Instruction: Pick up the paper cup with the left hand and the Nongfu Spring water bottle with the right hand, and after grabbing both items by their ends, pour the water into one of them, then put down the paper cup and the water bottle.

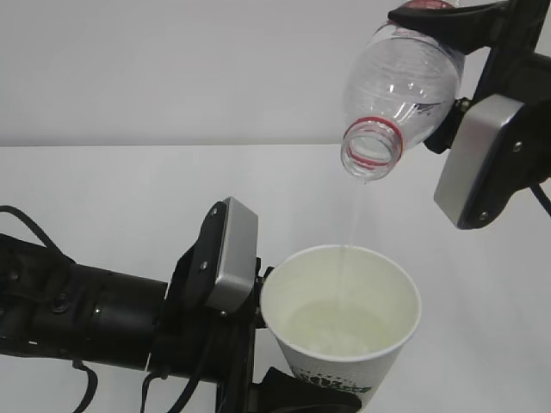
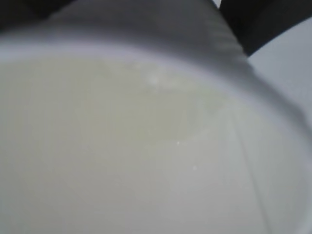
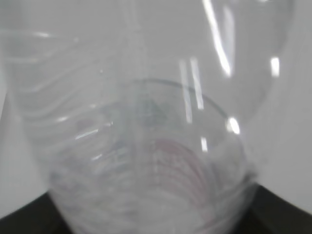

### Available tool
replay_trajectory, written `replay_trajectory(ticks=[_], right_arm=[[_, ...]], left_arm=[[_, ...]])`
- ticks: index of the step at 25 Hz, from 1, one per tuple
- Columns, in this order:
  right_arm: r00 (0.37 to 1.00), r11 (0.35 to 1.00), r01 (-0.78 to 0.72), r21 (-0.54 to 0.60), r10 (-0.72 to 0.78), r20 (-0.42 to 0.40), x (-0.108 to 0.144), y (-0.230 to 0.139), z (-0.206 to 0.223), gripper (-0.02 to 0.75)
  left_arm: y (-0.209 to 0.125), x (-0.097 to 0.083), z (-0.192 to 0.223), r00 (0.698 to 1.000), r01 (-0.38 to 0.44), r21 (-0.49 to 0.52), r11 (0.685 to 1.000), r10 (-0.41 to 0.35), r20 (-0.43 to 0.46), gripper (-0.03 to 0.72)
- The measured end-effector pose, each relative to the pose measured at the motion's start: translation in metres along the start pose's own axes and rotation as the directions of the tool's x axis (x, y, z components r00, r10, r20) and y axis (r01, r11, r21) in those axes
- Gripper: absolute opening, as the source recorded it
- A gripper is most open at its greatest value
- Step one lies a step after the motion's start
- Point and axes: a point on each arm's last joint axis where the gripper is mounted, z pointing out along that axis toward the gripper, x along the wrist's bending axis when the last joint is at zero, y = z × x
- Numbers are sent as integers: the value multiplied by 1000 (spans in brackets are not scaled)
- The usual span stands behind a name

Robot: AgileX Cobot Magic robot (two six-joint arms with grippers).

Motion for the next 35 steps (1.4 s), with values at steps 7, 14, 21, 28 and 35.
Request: replay_trajectory(ticks=[7,14,21,28,35], right_arm=[[1000,1000,8,-1,-8,-1,0,0,0,464],[1000,1000,13,-1,-13,-1,0,0,0,464],[1000,1000,15,-1,-15,-1,0,0,0,464],[1000,1000,21,-1,-21,-1,0,0,0,464],[1000,1000,24,-1,-24,-1,0,0,0,464]], left_arm=[[0,0,0,1000,0,0,1000,0,0,531],[0,0,0,1000,0,0,1000,0,0,531],[0,0,0,1000,0,0,1000,0,0,531],[0,0,0,1000,0,0,1000,0,0,531],[0,0,0,1000,0,0,1000,0,0,531]])
